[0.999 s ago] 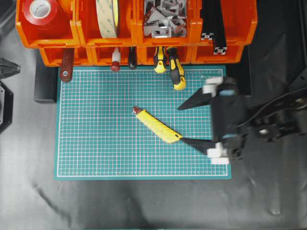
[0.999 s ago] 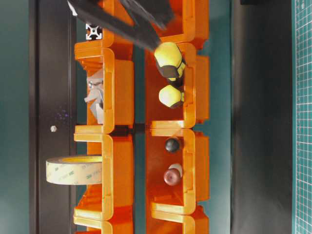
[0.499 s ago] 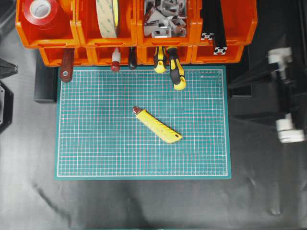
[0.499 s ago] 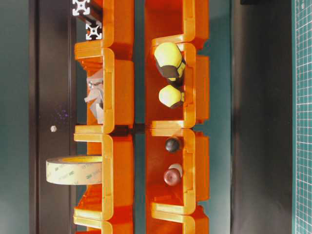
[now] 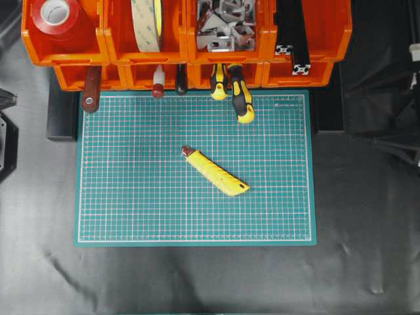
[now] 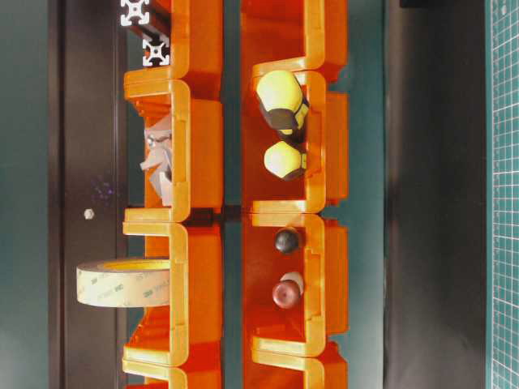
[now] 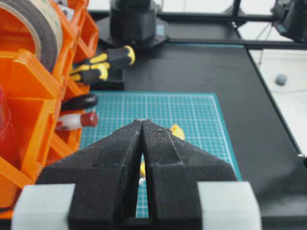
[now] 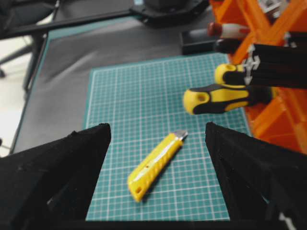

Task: Pick cutter from container rack with right arm.

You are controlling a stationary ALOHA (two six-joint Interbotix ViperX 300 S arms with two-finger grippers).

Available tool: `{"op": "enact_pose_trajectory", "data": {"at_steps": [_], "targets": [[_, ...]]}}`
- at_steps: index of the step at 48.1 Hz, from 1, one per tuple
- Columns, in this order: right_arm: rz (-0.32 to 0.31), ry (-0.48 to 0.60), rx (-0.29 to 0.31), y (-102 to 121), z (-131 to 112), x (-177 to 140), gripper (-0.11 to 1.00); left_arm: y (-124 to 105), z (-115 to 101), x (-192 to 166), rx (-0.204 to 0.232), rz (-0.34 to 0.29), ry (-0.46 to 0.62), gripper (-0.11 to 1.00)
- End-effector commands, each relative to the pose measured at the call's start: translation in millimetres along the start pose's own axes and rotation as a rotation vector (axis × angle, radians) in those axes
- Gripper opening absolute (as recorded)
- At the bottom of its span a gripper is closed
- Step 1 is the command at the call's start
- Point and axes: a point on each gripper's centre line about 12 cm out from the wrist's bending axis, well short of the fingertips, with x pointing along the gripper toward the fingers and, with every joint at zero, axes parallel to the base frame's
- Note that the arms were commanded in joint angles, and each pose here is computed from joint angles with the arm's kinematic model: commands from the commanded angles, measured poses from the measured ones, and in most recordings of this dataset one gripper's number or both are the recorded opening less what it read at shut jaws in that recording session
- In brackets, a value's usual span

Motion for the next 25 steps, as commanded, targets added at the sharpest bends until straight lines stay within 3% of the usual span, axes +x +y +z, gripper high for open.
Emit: {"op": "enact_pose_trajectory", "data": {"at_steps": [1,25], "targets": [[-0.014,-0.022,0.009,-3,6,-3,0.77,-1,8,-4,0.0,-0.004,-0.018,0.01],[-0.023,-0.066,0.025,-9,8,-15,0.76,2,5,-8,-0.003,0.013,0.001,0.01]]}}
